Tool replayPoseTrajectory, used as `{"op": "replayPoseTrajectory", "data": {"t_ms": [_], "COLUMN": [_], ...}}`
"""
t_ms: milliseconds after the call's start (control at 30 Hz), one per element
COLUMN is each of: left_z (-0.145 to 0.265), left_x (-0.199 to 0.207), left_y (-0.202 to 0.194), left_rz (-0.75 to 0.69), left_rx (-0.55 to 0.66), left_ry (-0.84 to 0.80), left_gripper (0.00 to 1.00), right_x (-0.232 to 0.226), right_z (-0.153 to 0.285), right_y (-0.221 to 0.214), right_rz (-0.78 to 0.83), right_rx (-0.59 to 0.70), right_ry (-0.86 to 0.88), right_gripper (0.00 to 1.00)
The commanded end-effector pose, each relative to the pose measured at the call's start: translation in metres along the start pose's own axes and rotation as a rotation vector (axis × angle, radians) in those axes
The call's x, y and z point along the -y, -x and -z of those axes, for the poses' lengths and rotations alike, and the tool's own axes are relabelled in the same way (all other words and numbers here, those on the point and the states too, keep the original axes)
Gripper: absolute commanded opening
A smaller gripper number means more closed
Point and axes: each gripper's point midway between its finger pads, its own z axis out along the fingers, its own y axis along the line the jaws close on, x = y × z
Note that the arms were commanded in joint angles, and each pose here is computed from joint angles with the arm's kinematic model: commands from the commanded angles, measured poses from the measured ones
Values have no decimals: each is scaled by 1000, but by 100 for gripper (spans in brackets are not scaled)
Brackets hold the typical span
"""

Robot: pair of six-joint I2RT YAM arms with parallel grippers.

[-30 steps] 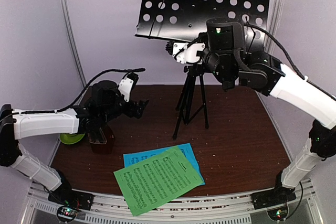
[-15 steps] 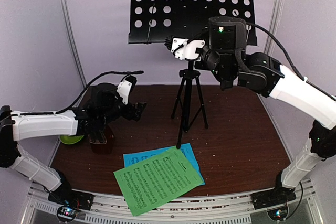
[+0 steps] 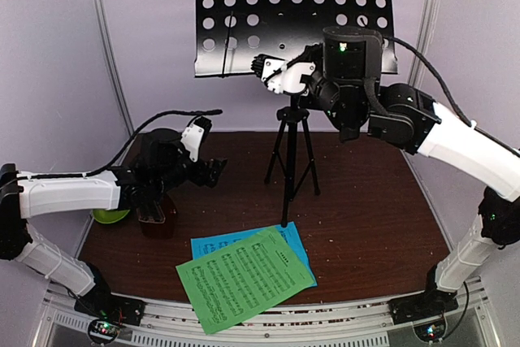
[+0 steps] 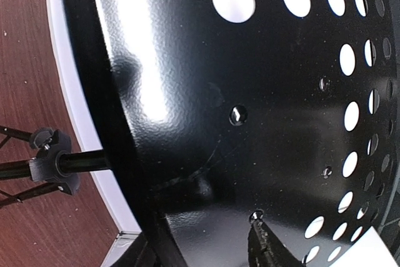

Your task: Set up the instrument practice props

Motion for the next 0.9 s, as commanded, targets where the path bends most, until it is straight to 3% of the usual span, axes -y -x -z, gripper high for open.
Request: {"op": "replayPoseTrajectory", "data": {"t_ms": [0, 533, 867], "left_z": [-2, -13, 2], "left_x": [0, 12, 13], "left_y": [11, 17, 26], "left_rz": [-8, -11, 48], "left_rx": [24, 12, 46], "left_ry": [-6, -61, -92], "left_gripper": [98, 98, 98], "right_x": [29, -1, -15], "right_z": [13, 36, 79], "right_y": [-11, -42, -56], "right_rz": [-126, -135, -367], "right_rx": [-2, 0, 142], "right_ry": [-66, -41, 78], "right_gripper": [57, 84, 96]}}
